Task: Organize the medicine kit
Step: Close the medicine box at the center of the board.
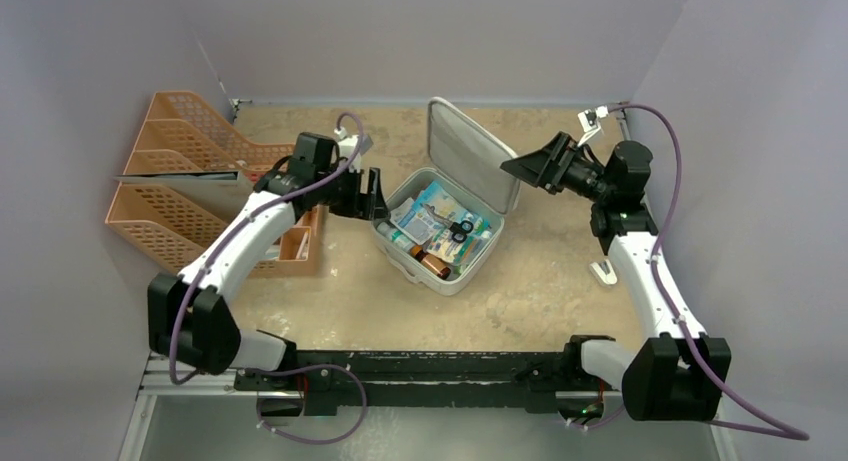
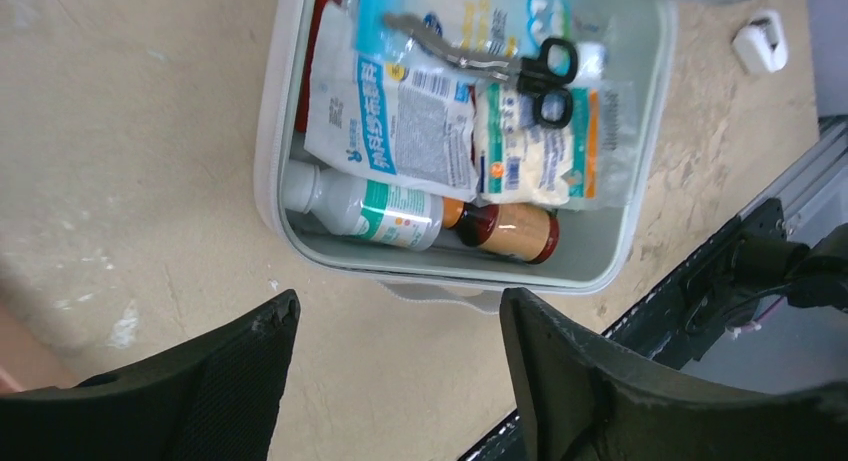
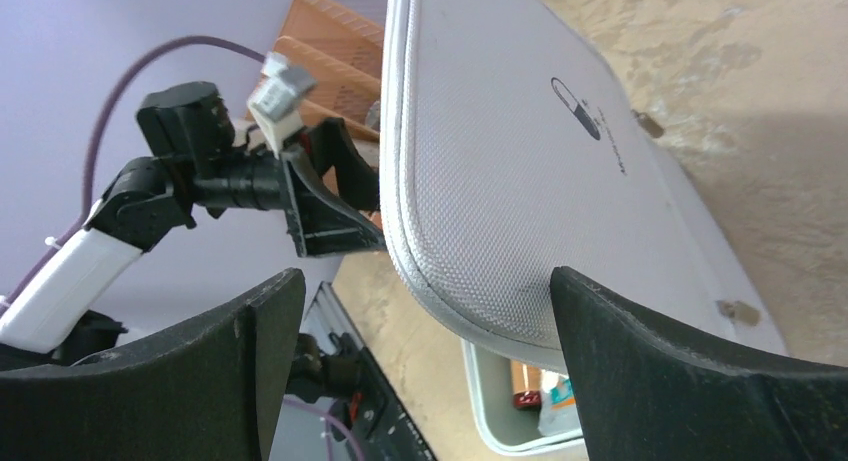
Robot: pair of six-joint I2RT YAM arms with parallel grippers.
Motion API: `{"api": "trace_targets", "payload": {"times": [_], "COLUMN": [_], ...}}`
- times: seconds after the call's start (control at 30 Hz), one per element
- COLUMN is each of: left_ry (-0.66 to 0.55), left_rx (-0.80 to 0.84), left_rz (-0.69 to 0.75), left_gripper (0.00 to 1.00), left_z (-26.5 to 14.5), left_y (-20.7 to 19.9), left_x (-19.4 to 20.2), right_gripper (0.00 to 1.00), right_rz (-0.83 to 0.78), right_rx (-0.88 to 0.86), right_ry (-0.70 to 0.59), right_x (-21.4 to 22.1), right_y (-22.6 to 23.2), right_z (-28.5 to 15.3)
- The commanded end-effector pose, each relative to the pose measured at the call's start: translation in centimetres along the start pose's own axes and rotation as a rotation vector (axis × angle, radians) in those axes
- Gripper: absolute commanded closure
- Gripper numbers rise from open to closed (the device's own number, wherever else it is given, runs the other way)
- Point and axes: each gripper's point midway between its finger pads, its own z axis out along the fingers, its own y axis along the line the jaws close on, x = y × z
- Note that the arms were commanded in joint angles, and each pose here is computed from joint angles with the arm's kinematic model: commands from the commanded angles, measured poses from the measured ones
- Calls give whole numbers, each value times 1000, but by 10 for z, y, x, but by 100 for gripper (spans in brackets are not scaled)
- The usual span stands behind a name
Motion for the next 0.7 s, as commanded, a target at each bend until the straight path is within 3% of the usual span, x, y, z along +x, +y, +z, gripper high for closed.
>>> {"api": "trace_targets", "payload": {"times": [0.0, 0.23, 0.43, 0.57, 0.67], "left_ry": [-205, -319, -320, -309, -283], "left_rx": [-28, -62, -69, -54, -52], "left_rz": [53, 156, 179, 174, 175], "left_gripper": [26, 23, 23, 23, 23], "left_z": [-47, -93, -112, -112, -106], "left_y": [-21, -39, -46, -49, -45], "left_x": [-46, -74, -74, -70, -62], "right_gripper": [6, 8, 12, 13, 13], "right_rz": [12, 85, 133, 119, 92], "right_rx": [-92, -87, -62, 12, 198], "right_ry": [49, 92, 175, 169, 196], "right_x": [11, 34, 58, 60, 69], "right_y": [30, 46, 48, 33, -1], "right_z": [-10, 1, 18, 19, 12]}}
